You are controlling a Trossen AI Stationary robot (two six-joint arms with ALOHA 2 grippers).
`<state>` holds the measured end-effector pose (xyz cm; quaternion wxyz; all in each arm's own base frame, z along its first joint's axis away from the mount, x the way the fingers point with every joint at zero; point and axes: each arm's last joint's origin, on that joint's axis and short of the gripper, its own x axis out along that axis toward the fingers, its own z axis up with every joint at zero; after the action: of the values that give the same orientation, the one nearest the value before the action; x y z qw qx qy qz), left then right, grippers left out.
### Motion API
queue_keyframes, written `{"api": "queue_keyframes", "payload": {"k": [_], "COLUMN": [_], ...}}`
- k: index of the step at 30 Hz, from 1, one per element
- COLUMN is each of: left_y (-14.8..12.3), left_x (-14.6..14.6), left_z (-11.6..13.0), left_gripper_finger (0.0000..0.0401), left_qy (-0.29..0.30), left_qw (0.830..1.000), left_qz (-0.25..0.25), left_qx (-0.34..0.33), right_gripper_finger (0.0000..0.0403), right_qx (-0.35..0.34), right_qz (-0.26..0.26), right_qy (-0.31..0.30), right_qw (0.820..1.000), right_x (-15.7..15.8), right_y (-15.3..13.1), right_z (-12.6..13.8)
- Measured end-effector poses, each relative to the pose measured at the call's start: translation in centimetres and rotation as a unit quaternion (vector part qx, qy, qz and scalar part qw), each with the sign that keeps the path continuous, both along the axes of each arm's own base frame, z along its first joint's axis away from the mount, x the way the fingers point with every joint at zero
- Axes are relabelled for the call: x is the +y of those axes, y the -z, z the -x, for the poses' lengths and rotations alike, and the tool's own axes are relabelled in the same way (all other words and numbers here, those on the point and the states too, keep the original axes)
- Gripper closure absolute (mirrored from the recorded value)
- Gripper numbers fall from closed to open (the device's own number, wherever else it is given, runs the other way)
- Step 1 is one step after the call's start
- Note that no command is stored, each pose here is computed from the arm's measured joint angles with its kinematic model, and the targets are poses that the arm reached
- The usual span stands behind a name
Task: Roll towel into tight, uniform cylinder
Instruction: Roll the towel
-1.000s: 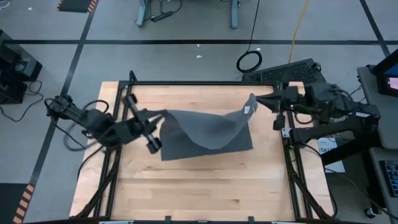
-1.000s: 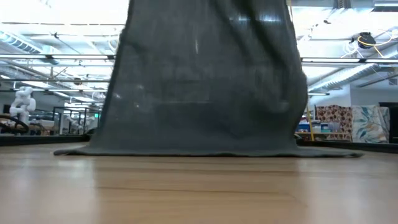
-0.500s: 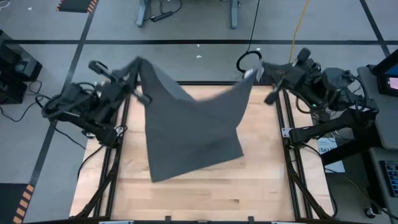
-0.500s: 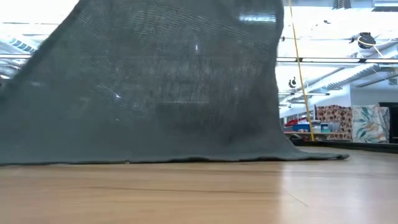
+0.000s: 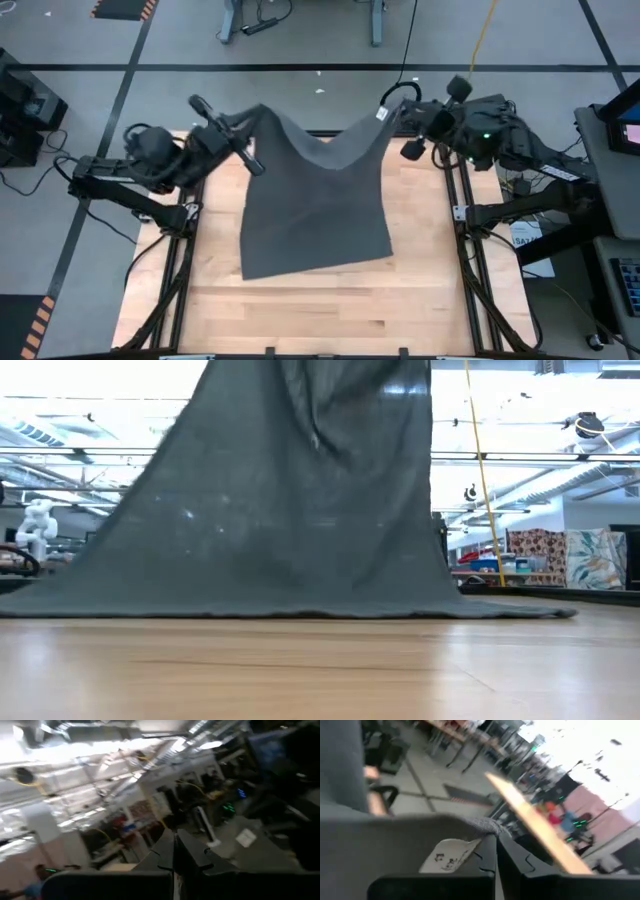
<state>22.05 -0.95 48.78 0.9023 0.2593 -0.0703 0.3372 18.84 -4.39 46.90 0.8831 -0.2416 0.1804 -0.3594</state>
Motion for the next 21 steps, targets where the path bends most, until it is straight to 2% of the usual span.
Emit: {"api": "queue_keyframes", "payload": {"k": [6,12,14,18,21], "left_y": [2.5,4.9,5.2,5.2,4.9], "left_x": [-0.1,-0.2,-0.5,-1.7,-2.2], "left_z": [-0.7,-0.7,-0.8,-1.0,-1.2], "left_gripper_finger": [0.0391,0.0391,0.0391,0.0390,0.0390], "left_qy": [0.019,0.036,0.081,0.224,0.272], "left_qw": [0.994,0.977,0.971,0.945,0.936], "left_qz": [0.070,0.140,0.154,0.150,0.137], "left_qx": [0.083,0.155,0.166,0.183,0.177], "right_gripper_finger": [0.0403,0.0403,0.0403,0.0403,0.0403], "right_qx": [0.055,0.130,0.146,0.148,0.126], "right_qz": [-0.082,-0.166,-0.191,-0.226,-0.219], "right_qy": [-0.009,-0.034,-0.059,-0.147,-0.201], "right_qw": [0.995,0.977,0.969,0.952,0.946], "right_x": [-0.2,0.1,0.3,0.9,1.1], "right_y": [2.1,4.2,4.6,4.6,4.0], "right_z": [0.0,0.4,0.5,0.4,0.0]}}
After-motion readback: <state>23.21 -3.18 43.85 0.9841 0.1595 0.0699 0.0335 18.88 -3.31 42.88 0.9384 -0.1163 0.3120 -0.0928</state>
